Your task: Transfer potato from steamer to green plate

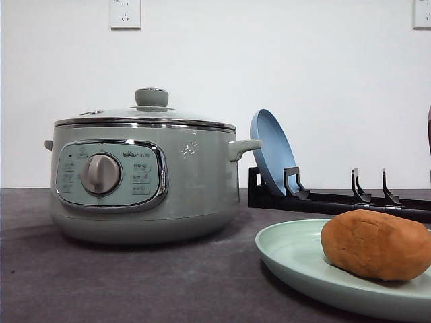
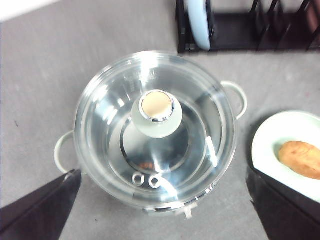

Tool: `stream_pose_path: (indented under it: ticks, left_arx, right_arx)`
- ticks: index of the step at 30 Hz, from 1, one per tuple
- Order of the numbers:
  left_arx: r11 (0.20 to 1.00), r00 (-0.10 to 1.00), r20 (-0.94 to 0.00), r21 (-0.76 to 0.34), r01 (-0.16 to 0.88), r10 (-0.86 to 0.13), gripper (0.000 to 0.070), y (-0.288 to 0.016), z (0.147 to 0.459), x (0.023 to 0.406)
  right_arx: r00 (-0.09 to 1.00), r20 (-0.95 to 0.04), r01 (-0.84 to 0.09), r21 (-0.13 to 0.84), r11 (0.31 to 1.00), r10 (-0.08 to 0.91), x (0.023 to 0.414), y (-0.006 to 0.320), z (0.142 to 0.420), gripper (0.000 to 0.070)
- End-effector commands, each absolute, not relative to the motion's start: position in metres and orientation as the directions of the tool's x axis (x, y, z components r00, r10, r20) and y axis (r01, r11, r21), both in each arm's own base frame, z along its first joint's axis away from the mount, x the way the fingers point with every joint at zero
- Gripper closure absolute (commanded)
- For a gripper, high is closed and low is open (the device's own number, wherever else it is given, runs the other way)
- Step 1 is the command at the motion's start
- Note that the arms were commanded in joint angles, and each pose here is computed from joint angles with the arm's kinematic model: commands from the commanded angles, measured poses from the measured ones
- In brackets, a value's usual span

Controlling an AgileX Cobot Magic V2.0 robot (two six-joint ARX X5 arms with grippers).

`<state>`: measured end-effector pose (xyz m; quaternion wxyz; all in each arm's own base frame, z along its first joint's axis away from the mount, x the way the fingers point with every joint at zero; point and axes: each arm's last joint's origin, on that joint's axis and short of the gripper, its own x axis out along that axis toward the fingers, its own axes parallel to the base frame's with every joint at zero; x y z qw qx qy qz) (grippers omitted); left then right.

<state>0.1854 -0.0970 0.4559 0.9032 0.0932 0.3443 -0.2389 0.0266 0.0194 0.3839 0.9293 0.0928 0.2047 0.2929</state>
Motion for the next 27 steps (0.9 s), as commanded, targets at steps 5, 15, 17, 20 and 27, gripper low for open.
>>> stream_pose_path:
  ticks: [5, 15, 17, 20, 27]
  left_arx:
    - [0.87, 0.714, -0.57, -0.001, 0.494, -0.406, 0.0, -0.075, 0.431, 0.14]
    - [0.863, 0.751, -0.452, -0.092, 0.497, -0.481, 0.0, -0.045, 0.384, 0.081]
    - [0.864, 0.758, -0.436, -0.101, 0.494, -0.485, 0.0, -0.042, 0.381, 0.074]
    - [0.863, 0.766, -0.419, -0.101, 0.495, -0.488, 0.0, -0.039, 0.38, 0.069]
    - [0.862, 0.766, -0.417, -0.097, 0.497, -0.489, 0.0, -0.039, 0.381, 0.069]
  right_arx:
    - [0.747, -0.31, -0.522, 0.275, 0.808, 0.588, 0.025, 0.019, 0.388, 0.0]
    - [0.742, -0.327, -0.525, 0.26, 0.811, 0.585, 0.025, 0.019, 0.387, 0.0]
    - [0.742, -0.327, -0.527, 0.256, 0.811, 0.585, 0.025, 0.019, 0.387, 0.0]
    - [0.743, -0.326, -0.53, 0.247, 0.811, 0.585, 0.025, 0.019, 0.387, 0.0]
    - [0.743, -0.326, -0.531, 0.247, 0.811, 0.585, 0.025, 0.019, 0.387, 0.0]
